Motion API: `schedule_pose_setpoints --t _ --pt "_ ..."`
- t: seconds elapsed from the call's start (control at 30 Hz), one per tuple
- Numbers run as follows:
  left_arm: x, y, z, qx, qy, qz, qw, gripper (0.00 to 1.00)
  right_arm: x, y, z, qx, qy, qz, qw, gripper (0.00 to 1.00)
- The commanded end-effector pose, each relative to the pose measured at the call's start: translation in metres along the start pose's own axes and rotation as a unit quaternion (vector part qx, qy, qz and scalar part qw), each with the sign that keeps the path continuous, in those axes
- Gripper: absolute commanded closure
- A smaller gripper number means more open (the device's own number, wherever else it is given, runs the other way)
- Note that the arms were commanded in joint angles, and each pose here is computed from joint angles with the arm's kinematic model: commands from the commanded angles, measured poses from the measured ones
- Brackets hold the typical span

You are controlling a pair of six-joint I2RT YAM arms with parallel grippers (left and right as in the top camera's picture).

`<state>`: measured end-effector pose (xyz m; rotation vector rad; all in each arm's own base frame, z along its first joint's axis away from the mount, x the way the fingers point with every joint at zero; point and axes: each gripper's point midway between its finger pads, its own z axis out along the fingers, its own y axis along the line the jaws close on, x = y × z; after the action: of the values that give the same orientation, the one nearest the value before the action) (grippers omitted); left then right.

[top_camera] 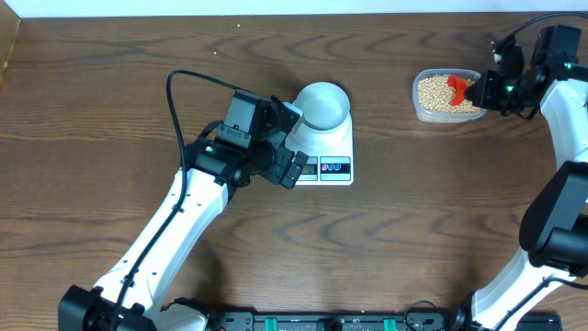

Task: Scoop item into bowl and weigh 50g on scale
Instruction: 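Dip the red scoop into the bean tub and scoop beans, right gripper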

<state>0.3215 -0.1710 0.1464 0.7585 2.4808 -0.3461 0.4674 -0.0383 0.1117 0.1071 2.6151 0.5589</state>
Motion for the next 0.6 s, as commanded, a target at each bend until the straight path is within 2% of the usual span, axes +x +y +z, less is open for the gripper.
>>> schedule_pose_setpoints --t 0.0,0.3,0.57 --pt "0.0 -0.001 0.0 0.004 0.001 0.003 1.0 0.02 0.007 0.008 0.012 -0.049 0.015 0.008 0.999 0.99" --pt "0.0 -0.001 0.0 0.004 0.001 0.003 1.0 0.02 0.008 0.007 0.002 -0.093 0.011 0.033 0.995 0.99" --pt "0.0 -0.001 0.0 0.004 0.001 0.003 1.0 0.02 0.014 0.0 0.001 -0.092 0.015 0.047 0.995 0.99"
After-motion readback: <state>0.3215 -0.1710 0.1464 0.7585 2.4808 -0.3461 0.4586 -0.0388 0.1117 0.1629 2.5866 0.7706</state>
